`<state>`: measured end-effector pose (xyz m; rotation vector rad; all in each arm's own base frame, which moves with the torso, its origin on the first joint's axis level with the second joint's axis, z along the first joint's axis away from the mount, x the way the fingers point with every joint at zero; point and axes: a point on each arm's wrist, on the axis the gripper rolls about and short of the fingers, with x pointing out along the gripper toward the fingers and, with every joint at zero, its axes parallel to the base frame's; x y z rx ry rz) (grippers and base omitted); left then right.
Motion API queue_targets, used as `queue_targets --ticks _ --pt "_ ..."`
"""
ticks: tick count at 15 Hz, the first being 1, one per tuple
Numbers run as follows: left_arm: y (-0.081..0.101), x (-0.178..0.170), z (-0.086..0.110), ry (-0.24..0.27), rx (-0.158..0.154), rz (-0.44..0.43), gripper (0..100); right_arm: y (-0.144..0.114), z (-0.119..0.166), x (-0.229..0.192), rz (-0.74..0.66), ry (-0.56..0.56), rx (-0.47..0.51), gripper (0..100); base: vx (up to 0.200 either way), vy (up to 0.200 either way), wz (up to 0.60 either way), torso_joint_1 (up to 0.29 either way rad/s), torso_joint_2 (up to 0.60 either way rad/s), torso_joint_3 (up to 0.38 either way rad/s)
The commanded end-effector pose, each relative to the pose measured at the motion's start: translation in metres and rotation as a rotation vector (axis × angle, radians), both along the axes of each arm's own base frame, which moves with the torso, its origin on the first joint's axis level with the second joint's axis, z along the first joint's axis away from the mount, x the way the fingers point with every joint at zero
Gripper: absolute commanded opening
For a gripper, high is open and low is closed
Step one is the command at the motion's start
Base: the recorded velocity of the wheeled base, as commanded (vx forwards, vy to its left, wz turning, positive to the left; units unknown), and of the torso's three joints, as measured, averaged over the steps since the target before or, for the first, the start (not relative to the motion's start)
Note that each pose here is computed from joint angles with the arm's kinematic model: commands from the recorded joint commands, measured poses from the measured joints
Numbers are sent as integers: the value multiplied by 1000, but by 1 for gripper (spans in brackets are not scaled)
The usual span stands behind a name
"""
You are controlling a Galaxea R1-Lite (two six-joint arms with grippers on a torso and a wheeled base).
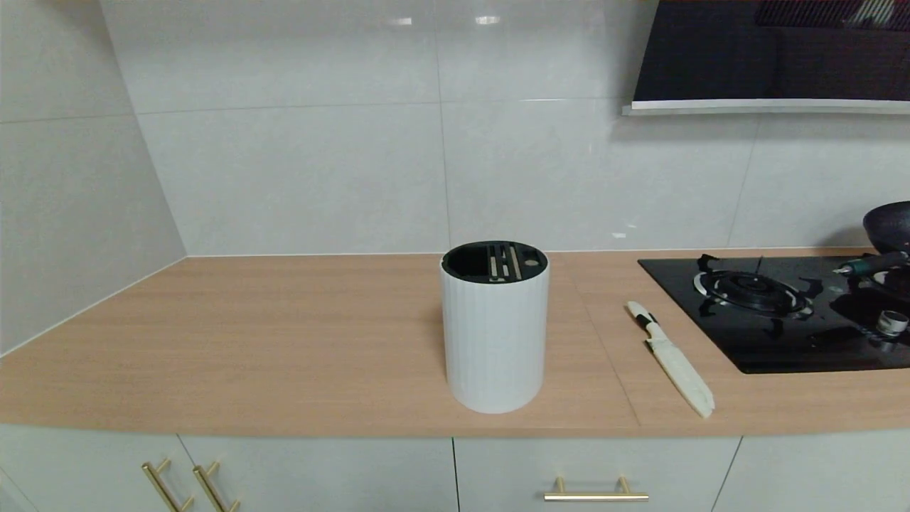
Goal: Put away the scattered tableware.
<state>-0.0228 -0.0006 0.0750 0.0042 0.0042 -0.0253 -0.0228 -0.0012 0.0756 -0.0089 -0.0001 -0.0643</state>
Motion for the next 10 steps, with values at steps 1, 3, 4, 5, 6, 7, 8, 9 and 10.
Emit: queue_targets --ticks 1,3,4,5,6,7,8,9,10 --pt "0 0 0 0 0 1 100 0 0 0 0 2 0 100 0 0 0 242 -520 -276" --pt "0 0 0 0 0 1 100 0 0 0 0 0 0 100 0 0 0 244 -542 -283" --pt "0 0 0 0 0 1 100 0 0 0 0 2 0 100 0 0 0 246 -549 -295" --pt "0 0 0 0 0 -1 100 0 0 0 0 2 0 100 0 0 0 242 -549 -290" --pt "0 0 0 0 0 1 100 0 0 0 0 0 0 100 0 0 0 266 -569 -295" --pt "0 0 0 0 0 1 100 0 0 0 0 0 0 100 0 0 0 286 -583 -295" --pt "0 0 0 0 0 1 100 0 0 0 0 2 0 100 0 0 0 276 -583 -305" --pt "0 0 0 0 0 1 100 0 0 0 0 2 0 100 0 0 0 276 -588 -300" --pt "0 0 0 0 0 1 100 0 0 0 0 0 0 100 0 0 0 295 -608 -310"
